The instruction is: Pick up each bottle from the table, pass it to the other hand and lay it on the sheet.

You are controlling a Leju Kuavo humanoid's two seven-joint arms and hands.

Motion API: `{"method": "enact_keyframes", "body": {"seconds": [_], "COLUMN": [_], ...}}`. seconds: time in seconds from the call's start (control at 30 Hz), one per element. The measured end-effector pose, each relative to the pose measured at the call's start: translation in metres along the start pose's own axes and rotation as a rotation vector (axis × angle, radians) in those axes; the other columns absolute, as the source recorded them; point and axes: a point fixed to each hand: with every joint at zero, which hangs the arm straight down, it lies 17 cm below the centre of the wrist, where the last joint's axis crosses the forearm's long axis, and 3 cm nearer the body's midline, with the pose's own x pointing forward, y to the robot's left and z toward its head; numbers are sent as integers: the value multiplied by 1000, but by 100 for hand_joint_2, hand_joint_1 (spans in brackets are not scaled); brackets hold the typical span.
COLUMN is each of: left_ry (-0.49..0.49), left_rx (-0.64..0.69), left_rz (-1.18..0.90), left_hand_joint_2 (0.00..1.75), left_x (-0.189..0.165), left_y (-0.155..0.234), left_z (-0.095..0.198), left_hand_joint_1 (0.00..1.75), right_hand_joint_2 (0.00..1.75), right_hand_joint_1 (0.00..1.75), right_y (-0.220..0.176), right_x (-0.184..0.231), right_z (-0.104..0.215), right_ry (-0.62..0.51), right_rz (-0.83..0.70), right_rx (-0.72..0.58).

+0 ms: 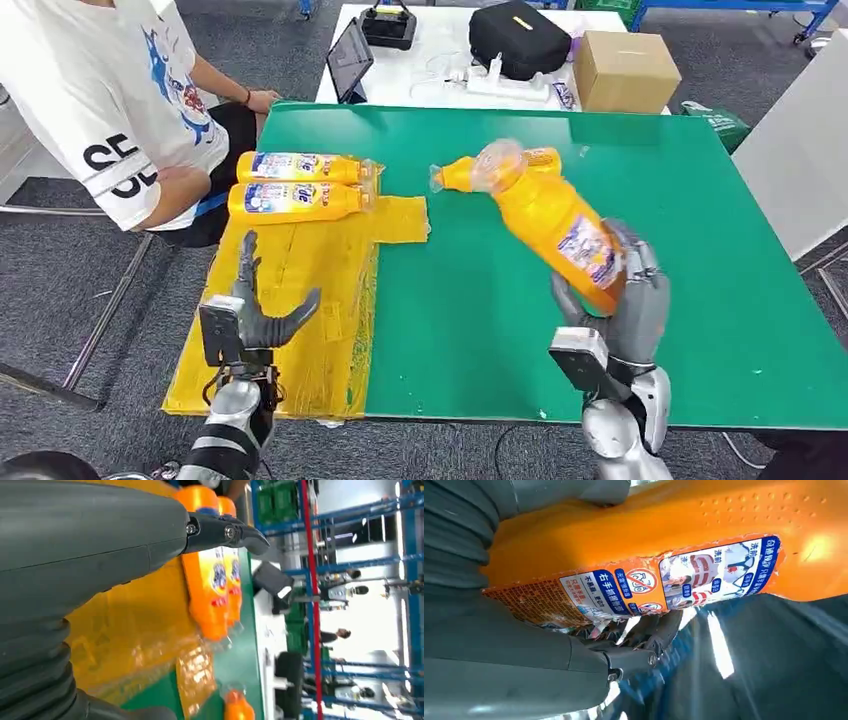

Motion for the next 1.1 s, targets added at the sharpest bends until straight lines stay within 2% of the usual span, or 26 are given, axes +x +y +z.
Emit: {"method": "enact_keyframes", "body": {"seconds": [0.27,0.33,0.5,0.63,0.83,0.93,1.1], "left_ry": [-5,28,88,63,47,50,57], "left_rx": [-49,-82,-303,-487,-647,-685,-707], "left_rz": [60,146,491,661,747,760,753], "left_hand_joint_2": [175,175,175,175,175,175,175], "left_x": [10,9,30,61,85,89,88], "left_y": [-22,-29,-79,-112,-143,-151,-154], "left_z": [0,1,19,38,65,72,77], "left_hand_joint_1": [0,0,0,0,0,0,0], "right_hand_joint_2": [175,175,175,175,175,175,175], "right_hand_joint_1": [175,175,175,175,175,175,175], "right_y": [-21,-23,-15,26,99,125,143], "right_x": [19,22,21,25,44,61,69], "right_z": [-11,-12,-4,18,61,75,87], "right_ry": [-39,-52,-51,-37,37,48,61], "right_rz": [18,29,37,-11,-170,-226,-257], "right_rx": [-94,-102,-78,22,163,220,262]}}
